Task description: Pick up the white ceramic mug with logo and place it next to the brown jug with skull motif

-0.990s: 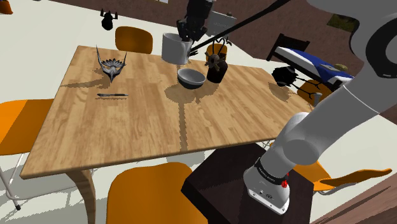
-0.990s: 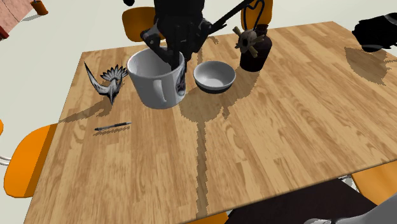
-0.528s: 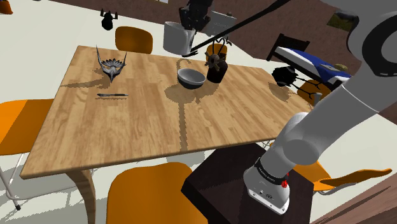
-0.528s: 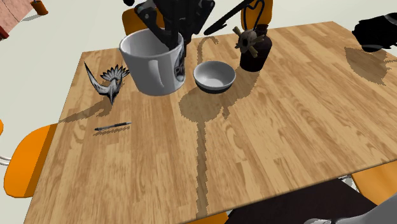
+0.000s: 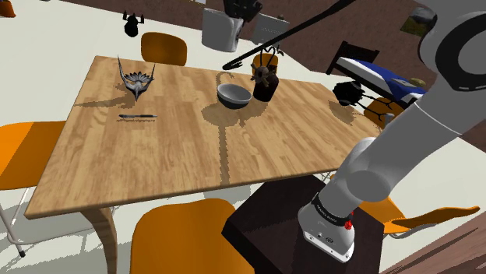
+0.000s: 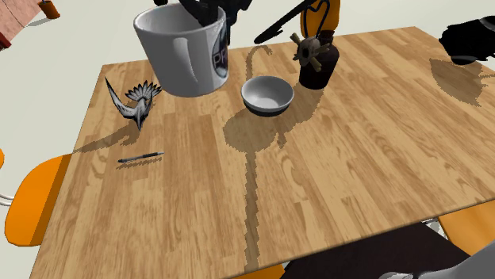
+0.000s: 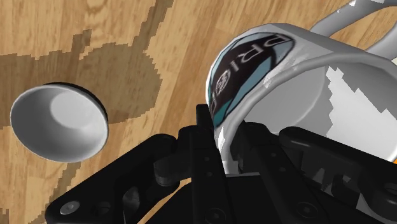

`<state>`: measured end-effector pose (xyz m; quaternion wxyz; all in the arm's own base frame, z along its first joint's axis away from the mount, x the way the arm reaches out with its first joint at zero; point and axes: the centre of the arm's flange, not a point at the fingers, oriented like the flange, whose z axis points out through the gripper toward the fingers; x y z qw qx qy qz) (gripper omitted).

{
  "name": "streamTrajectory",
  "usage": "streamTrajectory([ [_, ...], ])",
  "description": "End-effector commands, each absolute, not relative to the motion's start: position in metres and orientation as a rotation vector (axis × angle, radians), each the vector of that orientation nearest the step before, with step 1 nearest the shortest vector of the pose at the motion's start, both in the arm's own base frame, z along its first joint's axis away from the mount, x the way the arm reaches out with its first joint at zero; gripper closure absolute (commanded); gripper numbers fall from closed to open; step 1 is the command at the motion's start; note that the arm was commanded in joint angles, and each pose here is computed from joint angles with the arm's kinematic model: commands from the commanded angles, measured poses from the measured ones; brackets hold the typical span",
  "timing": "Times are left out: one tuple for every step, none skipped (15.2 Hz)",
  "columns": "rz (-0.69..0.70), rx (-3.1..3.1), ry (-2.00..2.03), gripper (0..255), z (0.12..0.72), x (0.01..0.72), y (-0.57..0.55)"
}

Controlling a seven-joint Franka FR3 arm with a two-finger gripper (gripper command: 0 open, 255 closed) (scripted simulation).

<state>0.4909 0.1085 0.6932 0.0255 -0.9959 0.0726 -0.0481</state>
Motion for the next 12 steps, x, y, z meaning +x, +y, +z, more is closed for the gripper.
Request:
streamTrajectory([
  [-0.149,-3.079,0.225,255,0.702,0.491,0.108],
  [-0.149,-3.079,0.225,255,0.702,0.488,0.095],
  [-0.149,-3.079,0.225,255,0.702,0.484,0.083],
  [-0.149,-3.079,0.225,255,0.702,0.481,0.07],
  [-0.149,-3.079,0.225,255,0.702,0.477,0.057],
  [-0.149,-3.079,0.225,255,0.702,0.474,0.045],
  [-0.149,-3.079,0.225,255,0.702,0.47,0.032],
  [-0.149,-3.079,0.225,255,0.702,0.466,0.019],
  [-0.149,-3.079,0.225,255,0.702,0.463,0.006],
  [-0.149,-3.079,0.225,255,0.702,0.459,-0.006],
  [-0.149,-3.079,0.225,255,0.702,0.456,-0.019],
  [-0.149,-3.079,0.225,255,0.702,0.452,-0.032],
])
